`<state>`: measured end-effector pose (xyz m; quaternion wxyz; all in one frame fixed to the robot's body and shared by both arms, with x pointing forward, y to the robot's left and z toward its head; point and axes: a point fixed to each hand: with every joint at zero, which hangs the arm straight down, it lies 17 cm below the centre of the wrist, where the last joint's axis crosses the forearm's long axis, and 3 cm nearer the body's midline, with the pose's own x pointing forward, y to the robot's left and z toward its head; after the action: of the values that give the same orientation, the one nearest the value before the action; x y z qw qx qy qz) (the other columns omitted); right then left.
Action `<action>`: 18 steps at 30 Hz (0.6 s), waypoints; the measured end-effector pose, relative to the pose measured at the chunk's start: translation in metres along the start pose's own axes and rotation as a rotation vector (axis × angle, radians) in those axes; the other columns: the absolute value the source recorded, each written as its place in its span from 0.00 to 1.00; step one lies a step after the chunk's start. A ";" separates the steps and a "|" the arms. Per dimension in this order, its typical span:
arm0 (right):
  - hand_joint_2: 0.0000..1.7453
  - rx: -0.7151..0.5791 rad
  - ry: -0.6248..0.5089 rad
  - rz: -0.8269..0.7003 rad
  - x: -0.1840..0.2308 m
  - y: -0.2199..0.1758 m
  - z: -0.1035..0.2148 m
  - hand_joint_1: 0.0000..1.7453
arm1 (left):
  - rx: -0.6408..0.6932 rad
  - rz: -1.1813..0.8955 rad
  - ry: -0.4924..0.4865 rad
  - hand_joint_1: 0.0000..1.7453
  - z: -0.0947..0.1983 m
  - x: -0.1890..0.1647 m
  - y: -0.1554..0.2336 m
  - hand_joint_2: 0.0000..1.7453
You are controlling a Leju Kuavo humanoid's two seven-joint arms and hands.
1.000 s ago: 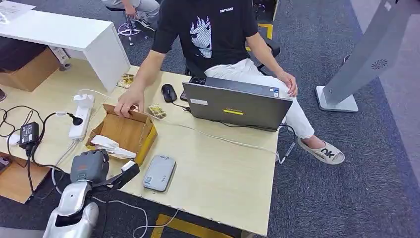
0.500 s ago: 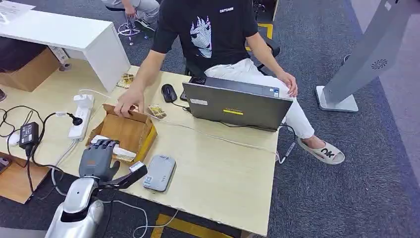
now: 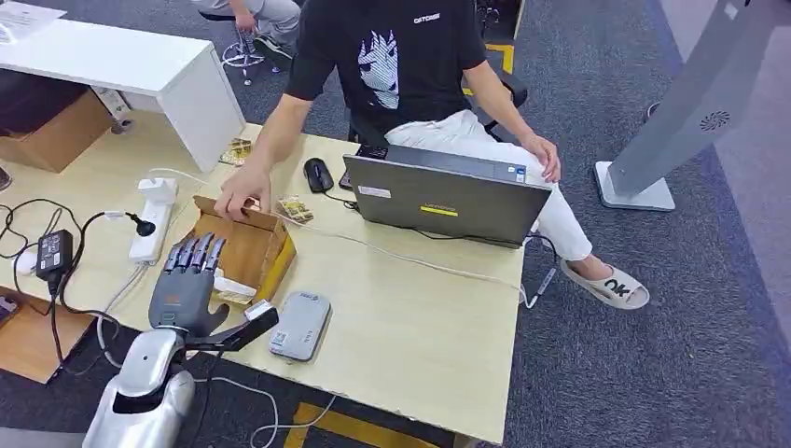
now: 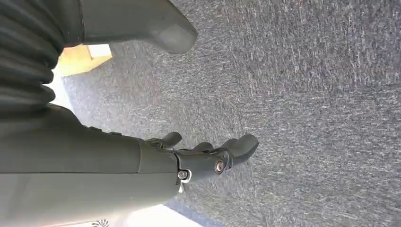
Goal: Pass the card to the sensor for recognition and then transmit it.
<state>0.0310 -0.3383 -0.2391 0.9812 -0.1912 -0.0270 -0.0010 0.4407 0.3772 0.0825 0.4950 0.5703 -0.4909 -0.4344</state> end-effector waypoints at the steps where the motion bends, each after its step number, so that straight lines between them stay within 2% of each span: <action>1: 1.00 0.000 0.001 0.000 0.000 0.000 0.000 0.00 | 0.001 0.000 0.000 0.00 0.000 0.000 0.000 1.00; 18: 1.00 0.003 0.001 -0.010 0.000 0.001 0.000 0.00 | 0.005 0.000 -0.002 0.00 -0.001 0.000 0.002 1.00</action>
<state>0.0313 -0.3377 -0.2392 0.9815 -0.1896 -0.0275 -0.0061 0.4412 0.3769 0.0850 0.4933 0.5710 -0.4924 -0.4338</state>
